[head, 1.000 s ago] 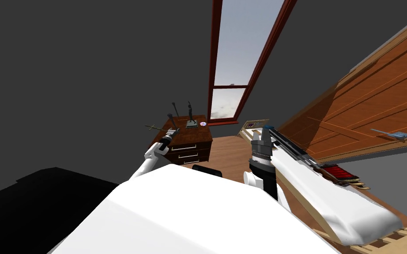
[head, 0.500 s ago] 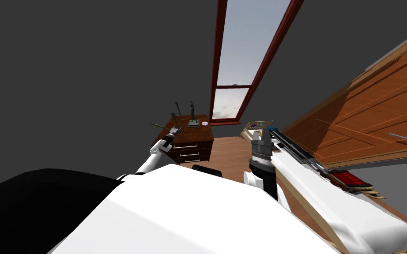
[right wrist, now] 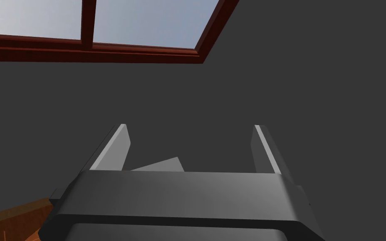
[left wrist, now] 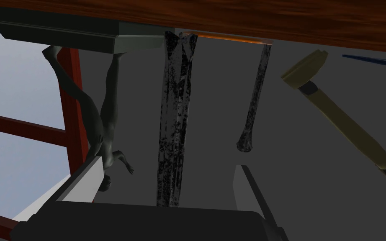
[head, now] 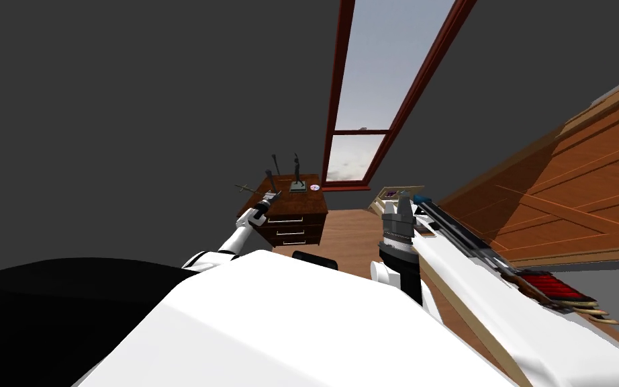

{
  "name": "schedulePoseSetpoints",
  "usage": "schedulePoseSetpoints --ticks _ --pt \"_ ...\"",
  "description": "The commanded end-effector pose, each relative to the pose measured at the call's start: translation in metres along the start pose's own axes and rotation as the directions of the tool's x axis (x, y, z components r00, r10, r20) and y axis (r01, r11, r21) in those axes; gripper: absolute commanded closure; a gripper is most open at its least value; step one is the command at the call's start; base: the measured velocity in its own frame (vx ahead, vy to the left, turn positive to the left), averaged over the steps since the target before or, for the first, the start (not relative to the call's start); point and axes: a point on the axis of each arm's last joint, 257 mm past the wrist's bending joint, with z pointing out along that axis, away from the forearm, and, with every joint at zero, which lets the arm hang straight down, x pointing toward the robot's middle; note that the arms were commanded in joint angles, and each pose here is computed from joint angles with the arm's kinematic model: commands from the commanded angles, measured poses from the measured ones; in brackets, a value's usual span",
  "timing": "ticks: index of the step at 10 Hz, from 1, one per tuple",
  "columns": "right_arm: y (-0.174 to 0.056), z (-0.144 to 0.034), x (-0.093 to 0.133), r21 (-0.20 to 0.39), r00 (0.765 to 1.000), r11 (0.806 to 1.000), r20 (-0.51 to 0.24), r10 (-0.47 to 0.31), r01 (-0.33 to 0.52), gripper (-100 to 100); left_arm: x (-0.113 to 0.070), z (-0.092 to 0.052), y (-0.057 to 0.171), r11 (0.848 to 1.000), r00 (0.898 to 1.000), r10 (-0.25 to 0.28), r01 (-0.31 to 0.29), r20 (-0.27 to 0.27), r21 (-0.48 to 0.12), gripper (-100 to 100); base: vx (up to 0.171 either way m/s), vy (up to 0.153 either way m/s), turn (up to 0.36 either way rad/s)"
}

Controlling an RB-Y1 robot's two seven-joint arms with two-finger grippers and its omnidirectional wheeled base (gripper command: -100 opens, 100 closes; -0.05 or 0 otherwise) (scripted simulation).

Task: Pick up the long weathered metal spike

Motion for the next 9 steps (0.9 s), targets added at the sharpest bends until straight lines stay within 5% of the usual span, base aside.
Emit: schedulePoseSetpoints --ticks 1,9 --pt "0.0 0.0 0.0 0.0 1.0 1.0 0.0 0.0 0.0 0 -0.002 0.014 -0.008 1.0 1.0 0.0 0.0 0.003 0.013 -100 -0.036 -0.012 0.091" --pt "0.0 0.0 0.0 0.0 1.0 1.0 0.0 0.0 0.0 0 -0.012 0.066 -0.044 0.996 1.0 0.02 -0.02 0.001 0.089 -100 -0.022 -0.007 0.081"
